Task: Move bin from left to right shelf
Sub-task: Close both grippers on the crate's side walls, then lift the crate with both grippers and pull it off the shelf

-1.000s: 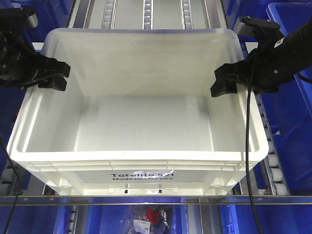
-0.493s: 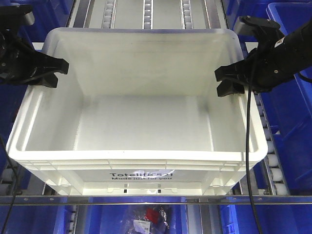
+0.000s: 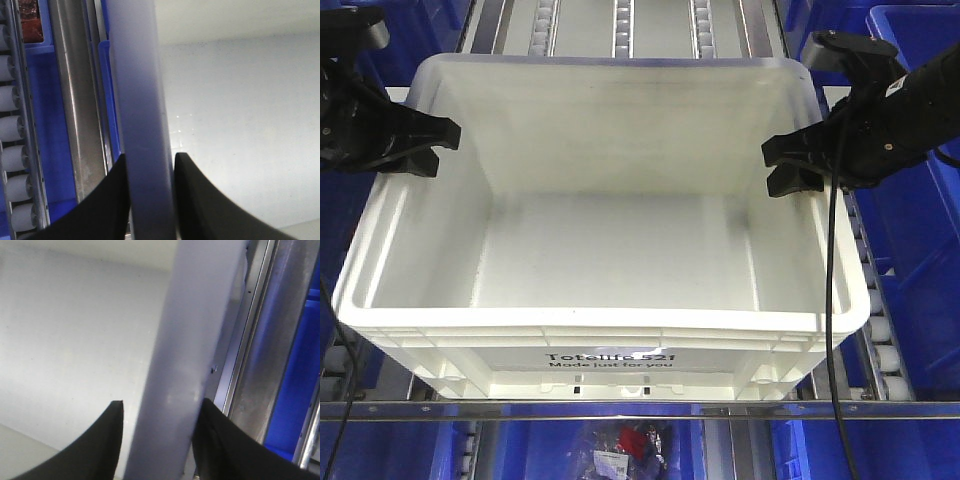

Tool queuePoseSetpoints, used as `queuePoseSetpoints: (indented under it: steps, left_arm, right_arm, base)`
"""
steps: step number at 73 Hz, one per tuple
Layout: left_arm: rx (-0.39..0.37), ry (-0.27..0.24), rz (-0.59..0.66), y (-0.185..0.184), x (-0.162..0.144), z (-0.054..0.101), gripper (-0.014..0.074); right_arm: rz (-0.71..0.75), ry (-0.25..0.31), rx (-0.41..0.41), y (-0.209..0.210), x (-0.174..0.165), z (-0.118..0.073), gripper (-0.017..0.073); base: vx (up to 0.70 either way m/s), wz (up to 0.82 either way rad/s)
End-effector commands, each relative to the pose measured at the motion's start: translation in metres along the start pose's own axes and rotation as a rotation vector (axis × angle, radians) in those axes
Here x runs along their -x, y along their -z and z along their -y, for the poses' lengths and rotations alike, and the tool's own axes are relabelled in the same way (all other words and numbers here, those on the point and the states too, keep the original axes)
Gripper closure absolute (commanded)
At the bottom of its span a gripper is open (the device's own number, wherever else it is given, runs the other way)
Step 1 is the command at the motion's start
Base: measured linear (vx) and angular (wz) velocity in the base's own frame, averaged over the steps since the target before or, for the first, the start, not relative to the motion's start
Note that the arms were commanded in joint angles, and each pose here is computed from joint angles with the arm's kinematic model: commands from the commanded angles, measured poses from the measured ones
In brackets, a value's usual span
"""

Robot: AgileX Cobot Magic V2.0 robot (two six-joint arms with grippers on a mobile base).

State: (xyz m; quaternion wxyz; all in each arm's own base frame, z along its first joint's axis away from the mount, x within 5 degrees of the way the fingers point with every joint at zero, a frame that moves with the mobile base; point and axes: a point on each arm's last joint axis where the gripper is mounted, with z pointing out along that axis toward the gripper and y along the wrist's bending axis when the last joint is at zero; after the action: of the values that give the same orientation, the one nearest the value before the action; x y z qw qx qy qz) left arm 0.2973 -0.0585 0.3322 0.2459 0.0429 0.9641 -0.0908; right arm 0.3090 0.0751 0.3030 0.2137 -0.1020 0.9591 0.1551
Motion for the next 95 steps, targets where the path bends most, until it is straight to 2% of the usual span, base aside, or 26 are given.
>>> queuePoseSetpoints:
  steps: [1, 42, 95]
  left_arm:
    - [-0.033, -0.014, 0.179, 0.034, 0.01, 0.007, 0.0601]
    - [-0.041, -0.025, 0.229, 0.063, 0.0, 0.01, 0.0601]
    - [-0.033, -0.033, 0.26, 0.071, -0.001, 0.01, 0.0601]
  right_arm:
    - [0.188, 0.015, 0.011, 0.036, 0.012, -0.01, 0.0564]
    - [0.256, 0.032, 0.019, 0.068, 0.004, -0.019, 0.0564]
    - [0.26, 0.029, 0.036, 0.071, 0.002, -0.022, 0.0564]
  base:
    - [0.0, 0.0]
    - [0.0, 0.0]
    - [0.0, 0.0]
